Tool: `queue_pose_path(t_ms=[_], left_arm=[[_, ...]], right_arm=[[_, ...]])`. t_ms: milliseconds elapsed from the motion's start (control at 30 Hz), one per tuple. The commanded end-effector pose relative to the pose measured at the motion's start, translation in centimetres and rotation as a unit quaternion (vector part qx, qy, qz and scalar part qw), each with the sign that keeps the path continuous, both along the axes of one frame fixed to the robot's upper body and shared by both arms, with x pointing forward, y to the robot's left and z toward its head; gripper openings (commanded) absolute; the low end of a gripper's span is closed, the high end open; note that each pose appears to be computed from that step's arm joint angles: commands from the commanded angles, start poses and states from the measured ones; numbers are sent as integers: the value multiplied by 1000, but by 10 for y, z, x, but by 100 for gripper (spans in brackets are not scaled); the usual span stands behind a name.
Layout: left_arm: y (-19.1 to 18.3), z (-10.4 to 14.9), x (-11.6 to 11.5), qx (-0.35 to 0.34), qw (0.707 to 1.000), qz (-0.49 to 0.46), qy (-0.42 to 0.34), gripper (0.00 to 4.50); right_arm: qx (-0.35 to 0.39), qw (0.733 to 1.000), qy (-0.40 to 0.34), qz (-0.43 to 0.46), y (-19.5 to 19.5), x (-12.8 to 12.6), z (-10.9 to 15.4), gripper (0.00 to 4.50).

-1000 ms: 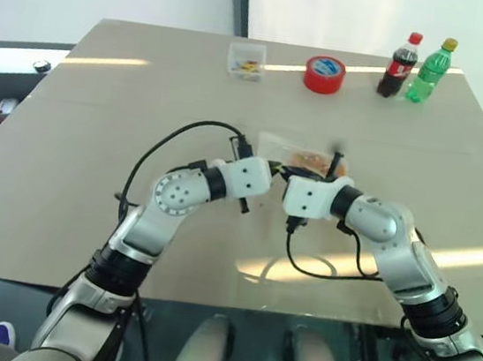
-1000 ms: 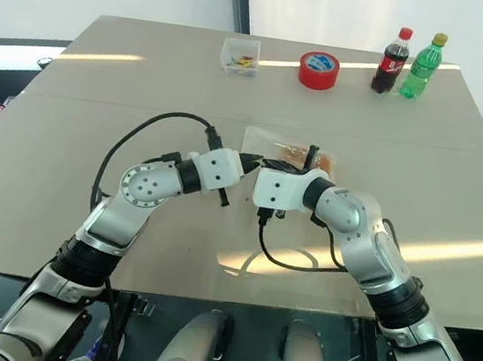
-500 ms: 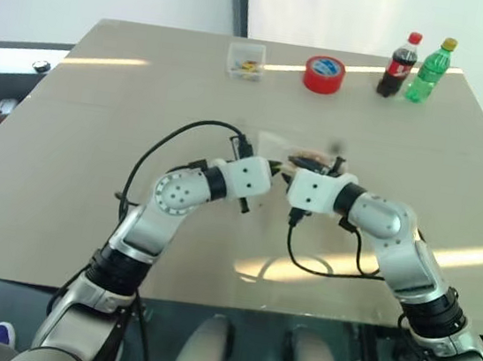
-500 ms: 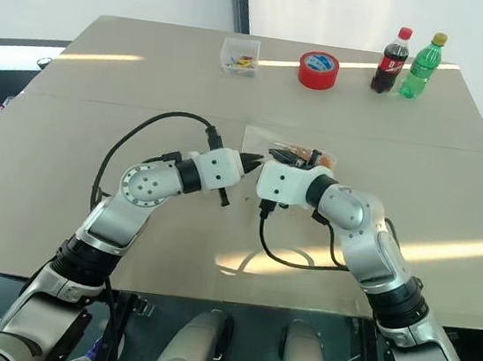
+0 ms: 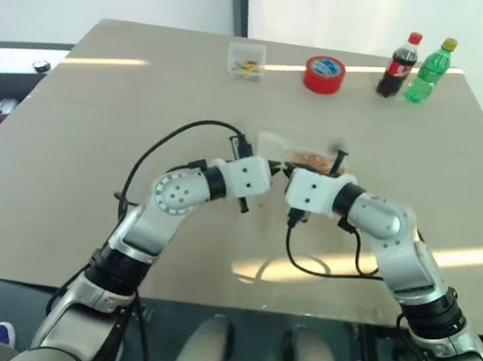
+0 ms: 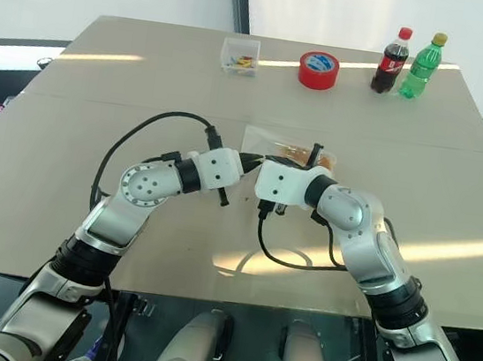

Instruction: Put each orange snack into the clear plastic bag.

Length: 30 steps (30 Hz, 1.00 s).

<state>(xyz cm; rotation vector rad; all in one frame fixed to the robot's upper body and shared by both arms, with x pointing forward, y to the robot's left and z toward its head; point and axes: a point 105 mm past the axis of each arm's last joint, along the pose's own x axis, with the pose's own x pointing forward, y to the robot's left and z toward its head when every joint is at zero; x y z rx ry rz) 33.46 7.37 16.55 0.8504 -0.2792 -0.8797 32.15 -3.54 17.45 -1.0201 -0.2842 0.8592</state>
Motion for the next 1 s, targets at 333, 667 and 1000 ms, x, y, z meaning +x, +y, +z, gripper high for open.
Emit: queue_pose_path(t_ms=[333, 667, 1000], left_arm=[[-4, 13, -3, -8, 1000, -8, -23, 0], [-4, 13, -3, -4, 1000, -7, -24, 0], [-4, 13, -4, -2, 1000, -7, -26, 0]], right_arm=[[2, 999, -24, 23, 7, -9, 10, 150], [-3, 999, -29, 26, 10, -10, 9, 193], [-5, 999, -33, 23, 9, -7, 10, 170]])
